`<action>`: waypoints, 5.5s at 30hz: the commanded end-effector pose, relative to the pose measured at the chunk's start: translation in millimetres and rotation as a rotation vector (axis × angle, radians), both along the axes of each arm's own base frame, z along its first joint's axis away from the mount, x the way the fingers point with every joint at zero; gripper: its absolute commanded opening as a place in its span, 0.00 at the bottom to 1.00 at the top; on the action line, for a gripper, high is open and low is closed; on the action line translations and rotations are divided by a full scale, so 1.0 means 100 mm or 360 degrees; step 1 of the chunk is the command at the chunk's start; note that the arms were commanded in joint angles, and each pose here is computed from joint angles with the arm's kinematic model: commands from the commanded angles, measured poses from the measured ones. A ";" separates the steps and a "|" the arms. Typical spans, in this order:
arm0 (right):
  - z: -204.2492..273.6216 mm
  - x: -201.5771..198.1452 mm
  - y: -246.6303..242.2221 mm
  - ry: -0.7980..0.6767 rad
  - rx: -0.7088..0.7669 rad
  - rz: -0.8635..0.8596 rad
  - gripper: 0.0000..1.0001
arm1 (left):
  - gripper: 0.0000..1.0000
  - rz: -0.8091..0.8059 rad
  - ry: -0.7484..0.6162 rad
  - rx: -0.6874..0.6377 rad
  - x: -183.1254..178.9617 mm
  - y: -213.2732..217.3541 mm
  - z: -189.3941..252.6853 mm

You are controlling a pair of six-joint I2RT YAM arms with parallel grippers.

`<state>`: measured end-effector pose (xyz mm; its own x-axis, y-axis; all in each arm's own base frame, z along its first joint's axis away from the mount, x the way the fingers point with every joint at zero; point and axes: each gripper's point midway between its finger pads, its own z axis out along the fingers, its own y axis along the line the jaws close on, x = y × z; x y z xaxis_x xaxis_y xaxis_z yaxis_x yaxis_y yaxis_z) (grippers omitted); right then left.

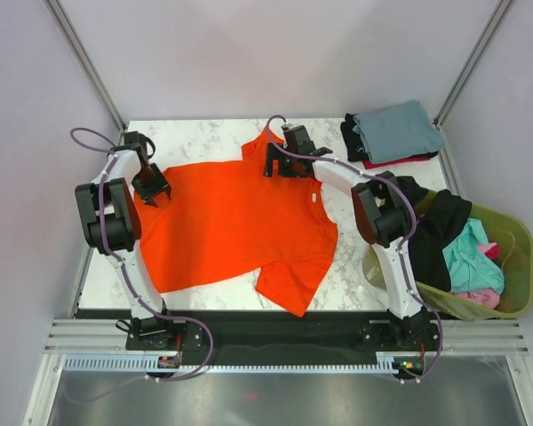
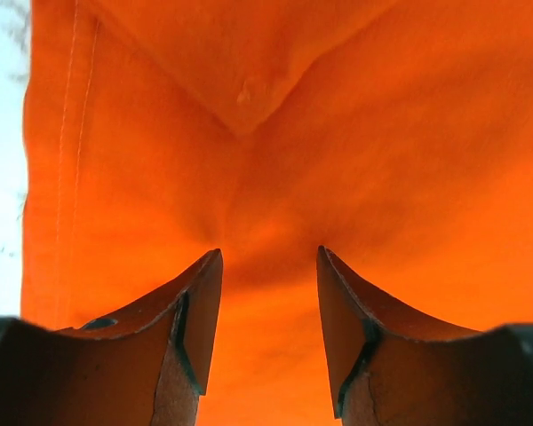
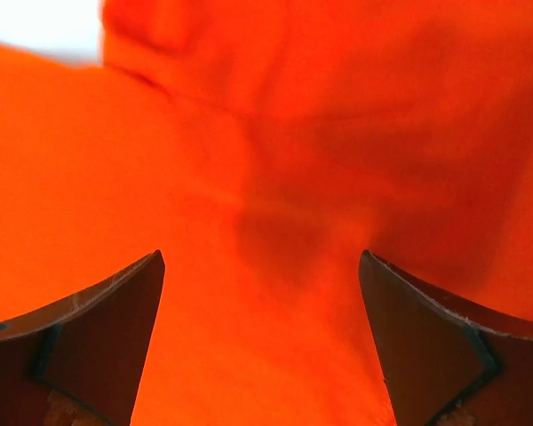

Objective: Fold and stack the t-shirts

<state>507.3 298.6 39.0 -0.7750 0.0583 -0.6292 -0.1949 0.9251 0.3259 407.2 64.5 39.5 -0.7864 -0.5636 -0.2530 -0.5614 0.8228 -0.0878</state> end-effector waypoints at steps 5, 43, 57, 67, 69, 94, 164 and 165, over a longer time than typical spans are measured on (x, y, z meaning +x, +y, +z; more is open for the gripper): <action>-0.23 0.28 0.08 0.0030 -0.0001 -0.0043 0.98 | 0.53 0.0071 -0.0097 0.0044 0.55 0.22 -0.16; 0.28 -0.34 -0.32 -0.0002 -0.0156 -0.0050 0.98 | 0.60 0.0050 -0.0526 0.0200 0.17 -0.09 0.97; 0.24 -0.40 -0.31 -0.0017 -0.0236 -0.0090 0.98 | 0.58 -0.0032 -0.0559 0.0149 0.51 -0.49 0.69; 0.69 -0.50 -0.31 -0.0118 -0.0148 -0.0045 0.98 | 0.55 0.0023 -0.0433 0.0398 0.96 -0.13 0.34; 0.78 -0.59 -0.36 -0.0136 -0.0135 -0.0045 0.98 | 0.52 0.0046 -0.0413 0.0386 0.98 -0.12 0.27; 0.93 -0.75 -0.51 -0.0162 -0.0117 -0.0037 0.98 | 0.02 0.0125 -0.0453 0.0329 1.20 -0.09 0.22; 0.25 -0.41 -0.47 0.0090 -0.0226 -0.0089 0.98 | 1.00 -0.0095 -0.1603 0.0610 1.60 0.06 3.21; 0.33 -0.41 -0.50 0.0066 -0.0225 -0.0098 0.98 | 0.99 -0.0110 -0.1617 0.0542 1.46 -0.04 3.27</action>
